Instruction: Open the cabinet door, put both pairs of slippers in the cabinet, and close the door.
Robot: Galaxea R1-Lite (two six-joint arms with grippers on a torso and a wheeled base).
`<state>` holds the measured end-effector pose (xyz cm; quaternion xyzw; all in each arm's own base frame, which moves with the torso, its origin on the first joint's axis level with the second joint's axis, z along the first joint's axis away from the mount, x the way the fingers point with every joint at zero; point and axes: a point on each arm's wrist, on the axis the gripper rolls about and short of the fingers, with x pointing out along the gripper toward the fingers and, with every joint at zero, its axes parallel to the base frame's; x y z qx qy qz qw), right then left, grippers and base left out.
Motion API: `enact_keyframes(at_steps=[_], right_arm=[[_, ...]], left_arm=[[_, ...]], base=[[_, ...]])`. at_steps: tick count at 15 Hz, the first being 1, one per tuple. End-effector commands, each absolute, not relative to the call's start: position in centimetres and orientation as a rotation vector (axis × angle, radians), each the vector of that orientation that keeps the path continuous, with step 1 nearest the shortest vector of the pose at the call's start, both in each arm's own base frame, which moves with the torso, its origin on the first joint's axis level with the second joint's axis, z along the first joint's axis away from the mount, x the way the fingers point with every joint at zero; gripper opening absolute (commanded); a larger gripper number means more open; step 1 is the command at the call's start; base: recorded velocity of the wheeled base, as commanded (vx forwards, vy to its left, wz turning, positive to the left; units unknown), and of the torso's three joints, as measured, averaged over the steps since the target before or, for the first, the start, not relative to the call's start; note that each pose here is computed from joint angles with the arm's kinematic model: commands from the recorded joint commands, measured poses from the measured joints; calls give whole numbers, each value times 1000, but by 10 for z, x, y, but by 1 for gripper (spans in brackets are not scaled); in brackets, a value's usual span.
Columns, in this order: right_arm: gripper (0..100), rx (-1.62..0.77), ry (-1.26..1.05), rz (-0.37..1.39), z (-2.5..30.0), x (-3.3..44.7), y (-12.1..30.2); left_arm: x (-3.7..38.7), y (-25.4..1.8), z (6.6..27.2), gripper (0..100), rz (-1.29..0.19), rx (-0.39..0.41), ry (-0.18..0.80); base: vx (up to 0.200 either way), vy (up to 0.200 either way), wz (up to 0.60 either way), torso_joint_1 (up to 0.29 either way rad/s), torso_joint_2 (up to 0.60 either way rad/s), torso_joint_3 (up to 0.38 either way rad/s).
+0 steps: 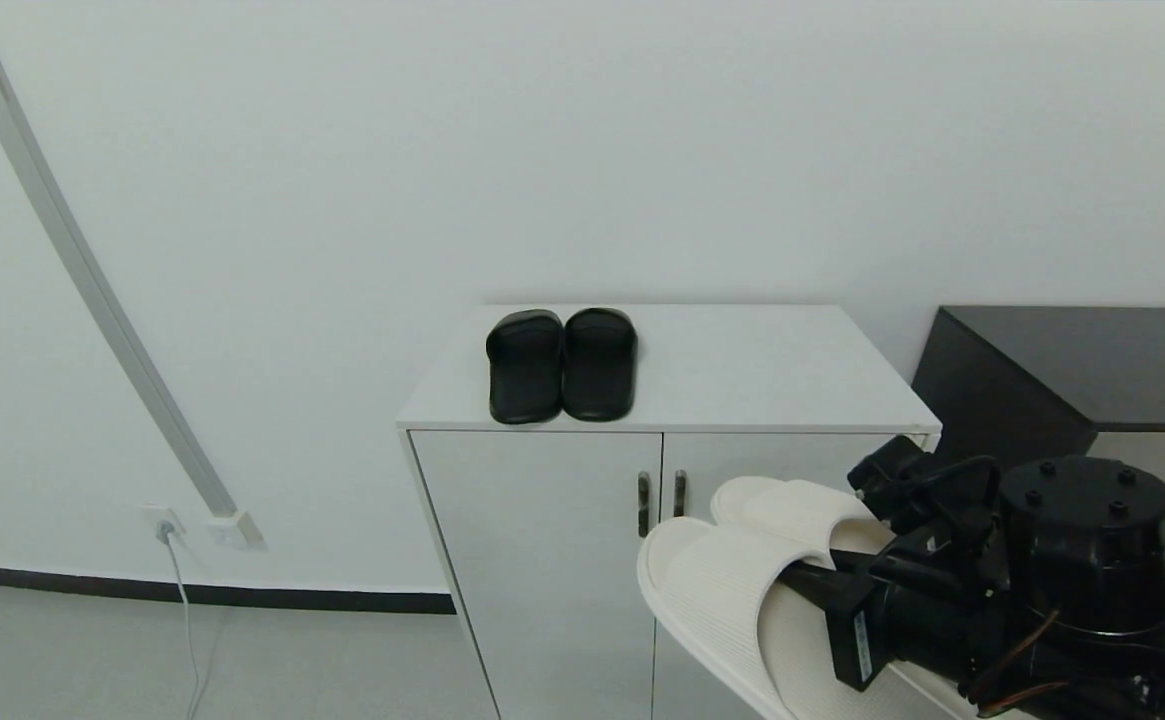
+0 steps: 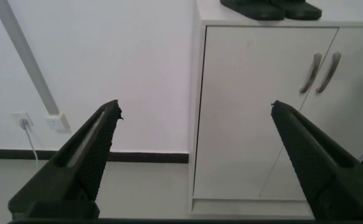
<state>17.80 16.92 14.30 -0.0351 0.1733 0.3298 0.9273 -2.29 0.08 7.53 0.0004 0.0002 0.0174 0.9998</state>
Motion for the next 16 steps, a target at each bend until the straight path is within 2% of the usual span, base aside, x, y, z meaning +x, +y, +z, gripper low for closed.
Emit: enact_keyframes(at_steps=[1, 14, 16], right_arm=[[0, -74, 360, 676, 142, 178, 170], [0, -74, 383, 694, 137, 182, 169], [0, -72, 379, 693, 138, 181, 168]], left_arm=[[-23, 1, 75, 100, 35, 2, 2], [-23, 1, 75, 100, 34, 3, 2], [-23, 0, 75, 100, 21, 32, 3]], base=[[0, 0, 0, -232, 549, 334], [0, 0, 0, -183, 508, 319], [0, 0, 0, -129, 474, 334]])
